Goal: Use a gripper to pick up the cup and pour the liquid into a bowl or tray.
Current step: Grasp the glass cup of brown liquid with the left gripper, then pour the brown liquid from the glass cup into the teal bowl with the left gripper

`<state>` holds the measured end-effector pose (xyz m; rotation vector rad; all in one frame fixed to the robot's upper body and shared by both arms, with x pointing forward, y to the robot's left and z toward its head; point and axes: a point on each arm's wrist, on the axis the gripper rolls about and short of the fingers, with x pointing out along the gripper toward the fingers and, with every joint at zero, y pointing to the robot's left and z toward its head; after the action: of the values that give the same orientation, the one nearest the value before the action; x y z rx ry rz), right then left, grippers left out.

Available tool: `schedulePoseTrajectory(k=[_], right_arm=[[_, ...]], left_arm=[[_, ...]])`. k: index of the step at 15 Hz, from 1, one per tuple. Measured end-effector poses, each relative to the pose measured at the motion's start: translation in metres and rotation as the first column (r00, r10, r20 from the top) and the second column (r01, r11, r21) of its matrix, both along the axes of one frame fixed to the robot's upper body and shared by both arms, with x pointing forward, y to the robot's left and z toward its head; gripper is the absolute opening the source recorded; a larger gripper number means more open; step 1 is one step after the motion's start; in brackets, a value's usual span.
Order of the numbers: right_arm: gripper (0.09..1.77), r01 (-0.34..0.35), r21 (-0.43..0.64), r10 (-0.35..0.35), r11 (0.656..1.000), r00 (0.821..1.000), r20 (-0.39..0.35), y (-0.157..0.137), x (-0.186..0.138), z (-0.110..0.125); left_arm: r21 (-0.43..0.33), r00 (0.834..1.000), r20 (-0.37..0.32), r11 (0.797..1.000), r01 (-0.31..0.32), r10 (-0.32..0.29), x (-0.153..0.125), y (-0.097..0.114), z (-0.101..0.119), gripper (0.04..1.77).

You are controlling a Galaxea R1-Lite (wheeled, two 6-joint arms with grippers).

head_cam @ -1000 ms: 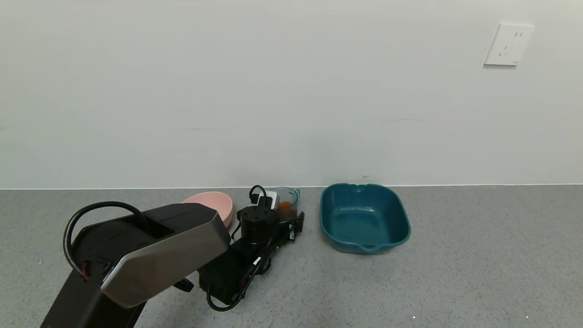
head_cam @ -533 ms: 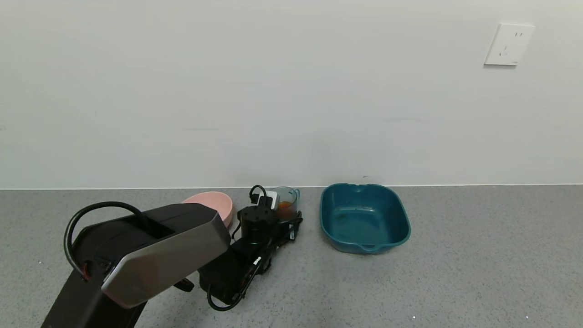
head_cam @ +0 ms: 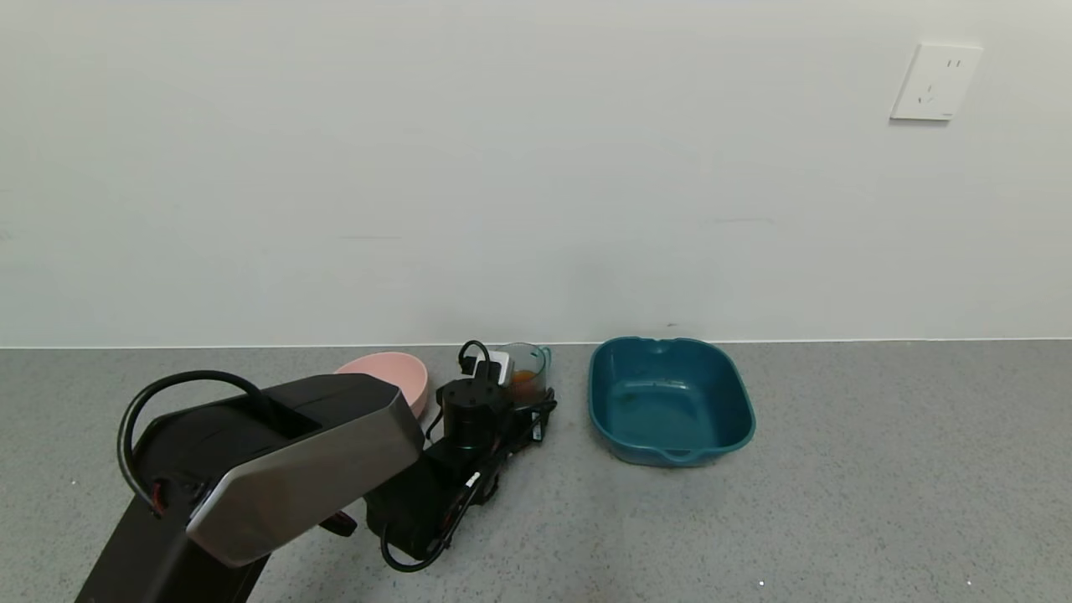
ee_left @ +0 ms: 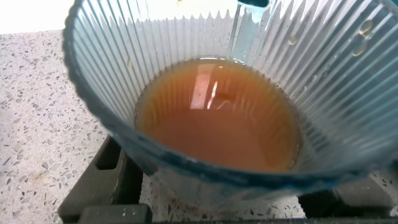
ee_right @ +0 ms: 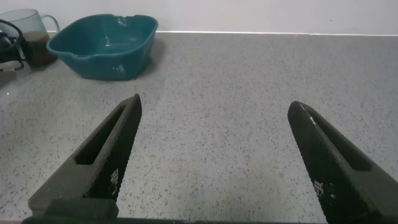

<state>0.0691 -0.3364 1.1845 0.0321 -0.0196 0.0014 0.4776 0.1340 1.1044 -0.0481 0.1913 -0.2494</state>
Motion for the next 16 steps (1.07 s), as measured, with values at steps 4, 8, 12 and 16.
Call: schedulePoseTrajectory(k=[4, 8, 12, 16], right_arm=[[1.71, 0.0, 0.0, 0.0, 1.0, 1.0, 0.0, 0.0, 0.0, 0.0], [1.71, 0.0, 0.0, 0.0, 1.0, 1.0, 0.0, 0.0, 0.0, 0.0], [1.71, 0.0, 0.0, 0.0, 1.0, 1.0, 0.0, 0.0, 0.0, 0.0], [1.71, 0.0, 0.0, 0.0, 1.0, 1.0, 0.0, 0.0, 0.0, 0.0]], left_arm=[[0.001, 1.0, 0.0, 1.0, 0.0, 0.0, 0.0, 0.0, 0.001, 1.32], [0.008, 1.0, 0.0, 1.0, -0.004, 0.004, -0.001, 0.001, 0.01, 1.32], [0.019, 1.0, -0.007, 1.0, -0.004, 0.004, -0.002, 0.001, 0.036, 1.32], [0.057, 0.999, 0.035, 0.998, -0.015, 0.013, 0.0, -0.004, 0.069, 1.32]])
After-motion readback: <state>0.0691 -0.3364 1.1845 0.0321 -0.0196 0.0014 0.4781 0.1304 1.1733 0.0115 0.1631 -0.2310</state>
